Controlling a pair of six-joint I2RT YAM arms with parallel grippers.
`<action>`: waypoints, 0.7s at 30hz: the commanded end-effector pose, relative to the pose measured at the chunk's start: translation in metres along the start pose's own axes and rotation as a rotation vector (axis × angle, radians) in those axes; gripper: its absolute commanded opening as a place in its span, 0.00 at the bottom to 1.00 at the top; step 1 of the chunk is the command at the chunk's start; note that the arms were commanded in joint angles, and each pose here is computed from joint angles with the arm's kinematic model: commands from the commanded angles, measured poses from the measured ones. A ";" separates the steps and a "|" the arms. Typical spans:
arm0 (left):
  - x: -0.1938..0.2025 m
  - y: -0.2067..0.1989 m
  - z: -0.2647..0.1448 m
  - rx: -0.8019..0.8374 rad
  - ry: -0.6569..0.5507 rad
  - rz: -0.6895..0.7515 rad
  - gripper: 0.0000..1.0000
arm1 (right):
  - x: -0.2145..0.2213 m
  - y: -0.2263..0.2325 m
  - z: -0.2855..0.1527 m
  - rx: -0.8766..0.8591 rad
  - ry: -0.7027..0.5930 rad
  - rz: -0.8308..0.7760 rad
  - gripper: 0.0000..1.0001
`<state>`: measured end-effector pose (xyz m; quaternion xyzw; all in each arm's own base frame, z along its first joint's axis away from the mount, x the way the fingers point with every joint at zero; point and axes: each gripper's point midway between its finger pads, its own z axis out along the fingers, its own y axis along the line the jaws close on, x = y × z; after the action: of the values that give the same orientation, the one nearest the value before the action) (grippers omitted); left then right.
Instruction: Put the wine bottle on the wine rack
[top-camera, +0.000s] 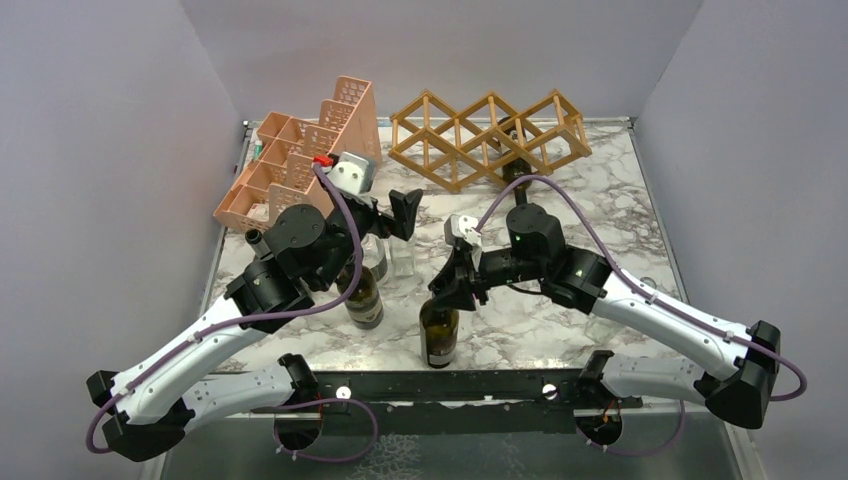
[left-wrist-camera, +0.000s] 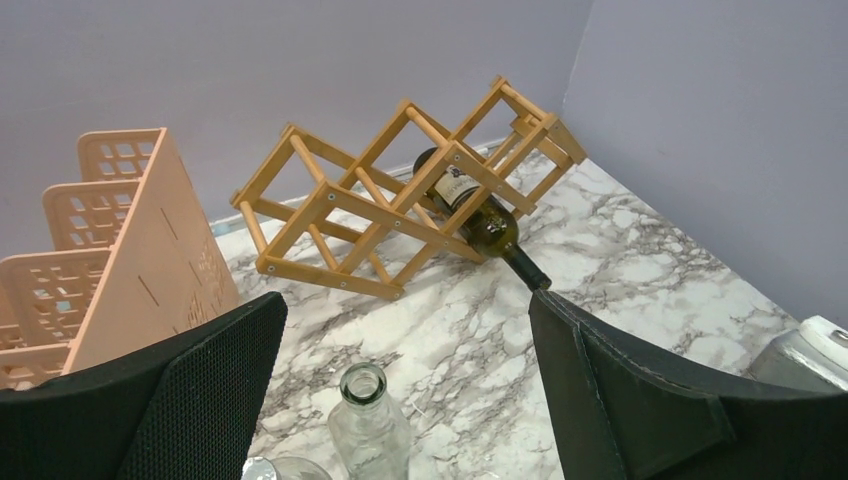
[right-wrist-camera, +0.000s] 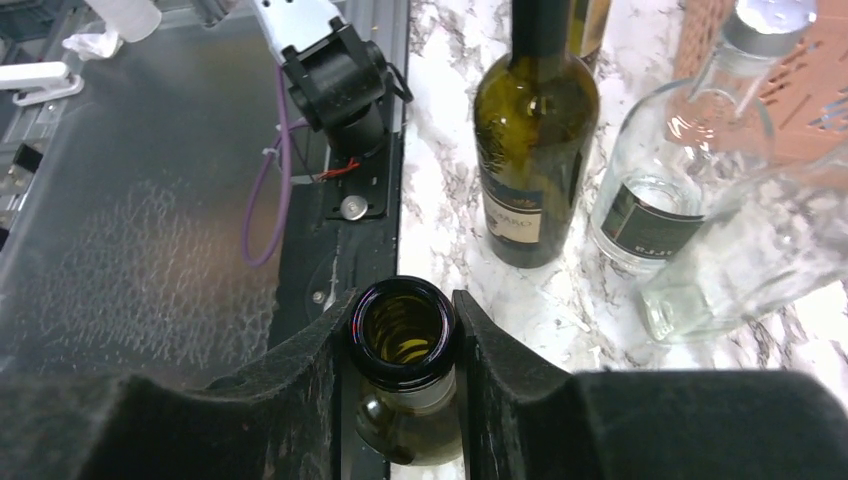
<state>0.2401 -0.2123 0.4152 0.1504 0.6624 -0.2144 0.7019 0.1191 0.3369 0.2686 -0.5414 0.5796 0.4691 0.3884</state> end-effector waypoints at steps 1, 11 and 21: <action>0.011 -0.012 -0.001 0.066 0.030 -0.011 0.98 | -0.009 0.010 -0.002 -0.034 -0.047 -0.046 0.24; 0.044 -0.061 -0.001 0.342 0.081 0.038 0.99 | -0.026 -0.027 -0.038 0.311 -0.105 -0.035 0.05; 0.071 -0.112 -0.022 0.665 0.083 0.037 0.99 | -0.033 -0.054 -0.129 0.788 -0.277 0.210 0.01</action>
<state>0.1948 -0.2846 0.3342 0.3376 0.6457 -0.3315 0.5993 0.1628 0.2595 0.2901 -0.3653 0.6876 0.3378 0.5288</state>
